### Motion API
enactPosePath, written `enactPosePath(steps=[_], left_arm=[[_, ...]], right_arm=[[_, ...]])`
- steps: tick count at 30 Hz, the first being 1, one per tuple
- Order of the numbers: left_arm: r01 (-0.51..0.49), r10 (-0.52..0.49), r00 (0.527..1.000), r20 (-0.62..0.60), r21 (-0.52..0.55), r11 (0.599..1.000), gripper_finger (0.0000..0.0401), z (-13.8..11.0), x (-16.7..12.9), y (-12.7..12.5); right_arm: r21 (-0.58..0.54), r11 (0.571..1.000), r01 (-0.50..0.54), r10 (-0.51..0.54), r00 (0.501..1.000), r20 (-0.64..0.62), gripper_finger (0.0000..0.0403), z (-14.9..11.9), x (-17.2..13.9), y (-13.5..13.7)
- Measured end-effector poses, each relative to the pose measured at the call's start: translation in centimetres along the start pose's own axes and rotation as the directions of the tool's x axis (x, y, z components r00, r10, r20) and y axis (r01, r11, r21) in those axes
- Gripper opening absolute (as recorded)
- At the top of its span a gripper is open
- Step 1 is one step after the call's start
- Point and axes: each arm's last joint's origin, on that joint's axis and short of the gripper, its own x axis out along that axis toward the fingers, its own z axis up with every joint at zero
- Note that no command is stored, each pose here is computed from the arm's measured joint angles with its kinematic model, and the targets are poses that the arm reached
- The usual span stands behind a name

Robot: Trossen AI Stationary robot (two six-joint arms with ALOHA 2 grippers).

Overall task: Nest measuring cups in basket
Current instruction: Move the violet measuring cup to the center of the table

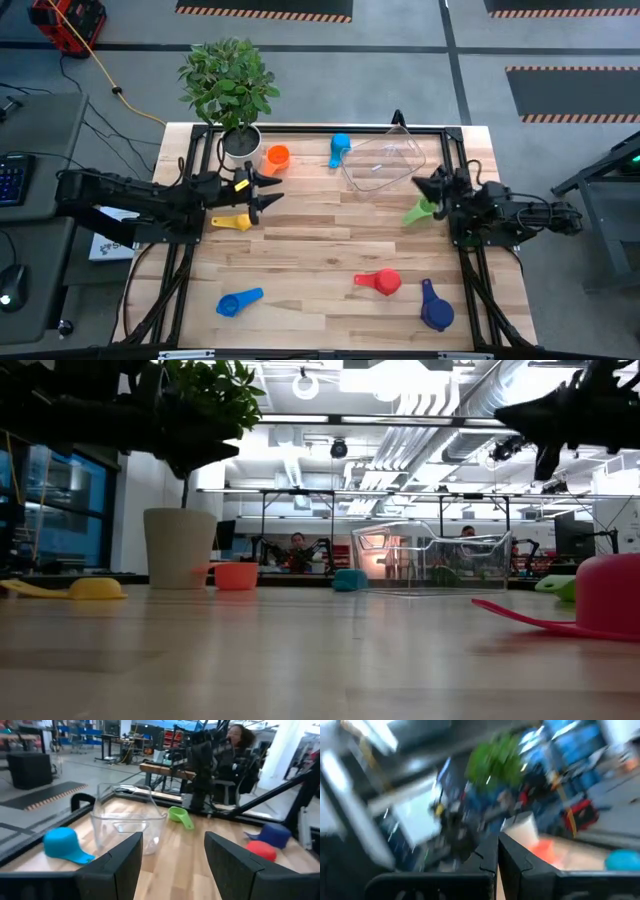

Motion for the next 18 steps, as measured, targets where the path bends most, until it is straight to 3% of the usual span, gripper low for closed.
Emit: enactPosePath(steps=[4,7,12,18], left_arm=[[-0.034,0.034,0.999,0.009,-0.001,0.999,0.0202,0.1,0.0,0.6],[-0.054,0.055,0.998,0.012,-0.005,0.999,0.0202,0.2,0.0,1.0],[-0.074,0.075,0.997,0.019,-0.021,0.997,0.0202,0.3,0.0,1.4],[-0.074,0.076,0.997,0.026,-0.068,0.995,0.0202,0.3,0.0,1.4]], right_arm=[[-0.049,0.989,0.137,-0.125,0.974,0.191,0.0,1.5,-0.1,0.0],[-0.035,0.967,0.252,-0.235,0.937,0.258,0.0,1.9,-0.3,-0.2],[0.018,0.989,0.148,-0.149,0.97,0.192,0.001,1.4,0.1,0.0],[0.029,0.998,0.059,-0.06,0.997,0.049,0.0076,2.0,1.7,1.1]])
